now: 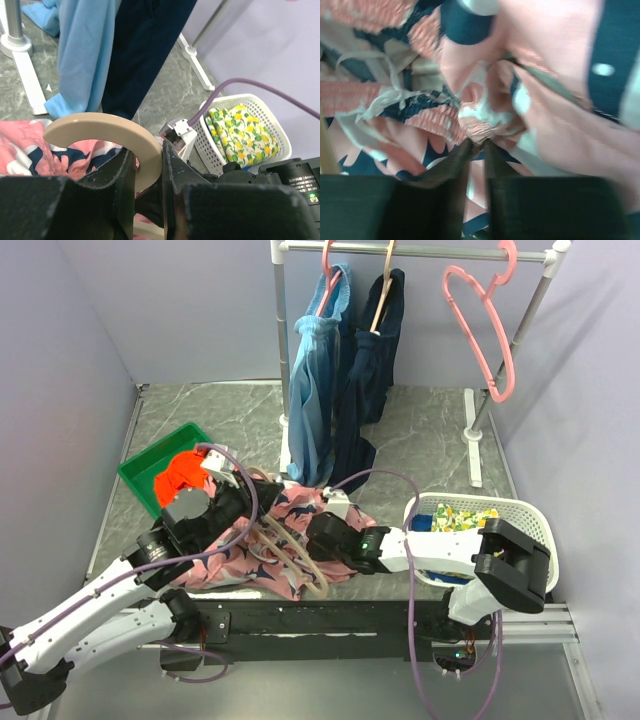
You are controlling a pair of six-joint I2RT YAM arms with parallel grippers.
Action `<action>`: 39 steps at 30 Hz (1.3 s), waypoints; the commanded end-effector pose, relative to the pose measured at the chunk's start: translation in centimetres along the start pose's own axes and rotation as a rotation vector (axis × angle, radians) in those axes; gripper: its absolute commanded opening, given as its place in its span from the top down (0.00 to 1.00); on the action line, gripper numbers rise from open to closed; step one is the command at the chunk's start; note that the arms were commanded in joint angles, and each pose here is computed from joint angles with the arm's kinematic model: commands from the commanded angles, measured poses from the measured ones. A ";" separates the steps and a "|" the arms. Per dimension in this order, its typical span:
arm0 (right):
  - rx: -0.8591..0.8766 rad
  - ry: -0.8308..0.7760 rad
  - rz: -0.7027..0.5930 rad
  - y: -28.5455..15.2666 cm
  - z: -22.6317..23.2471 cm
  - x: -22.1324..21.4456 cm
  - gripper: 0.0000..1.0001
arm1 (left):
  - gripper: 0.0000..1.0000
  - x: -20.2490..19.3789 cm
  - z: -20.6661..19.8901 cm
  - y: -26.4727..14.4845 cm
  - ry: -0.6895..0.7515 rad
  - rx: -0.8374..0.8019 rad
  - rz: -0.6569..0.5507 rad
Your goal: Place the shorts on the hanger
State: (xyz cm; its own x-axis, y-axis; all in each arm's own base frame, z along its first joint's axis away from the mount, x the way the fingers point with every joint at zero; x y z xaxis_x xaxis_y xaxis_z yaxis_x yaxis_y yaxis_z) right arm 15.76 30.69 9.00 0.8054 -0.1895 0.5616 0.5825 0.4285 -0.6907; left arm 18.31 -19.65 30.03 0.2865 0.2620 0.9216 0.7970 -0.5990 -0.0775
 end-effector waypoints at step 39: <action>0.072 0.038 -0.025 -18.2 -3.0 8.9 1.00 | 0.99 5.8 4.8 2.1 -0.014 0.362 -0.492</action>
State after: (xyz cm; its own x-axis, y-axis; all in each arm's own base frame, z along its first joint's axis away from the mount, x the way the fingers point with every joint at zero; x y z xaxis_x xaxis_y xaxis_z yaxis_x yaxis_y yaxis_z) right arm 12.89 19.33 22.96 0.7846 -0.2918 0.5470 0.6142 0.4855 -0.6221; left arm 23.72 -17.18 32.24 -0.0640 0.4925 0.8680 0.9646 -0.1923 0.1803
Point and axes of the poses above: each gripper's point midway between its finger pads, its own y axis out along the fingers, its own z axis along the line the jaws close on, x = y × z, the point moved 4 cm from there along -y, back along the fingers, and after that the axes turned 6 degrees about y, right-handed, at the moved point
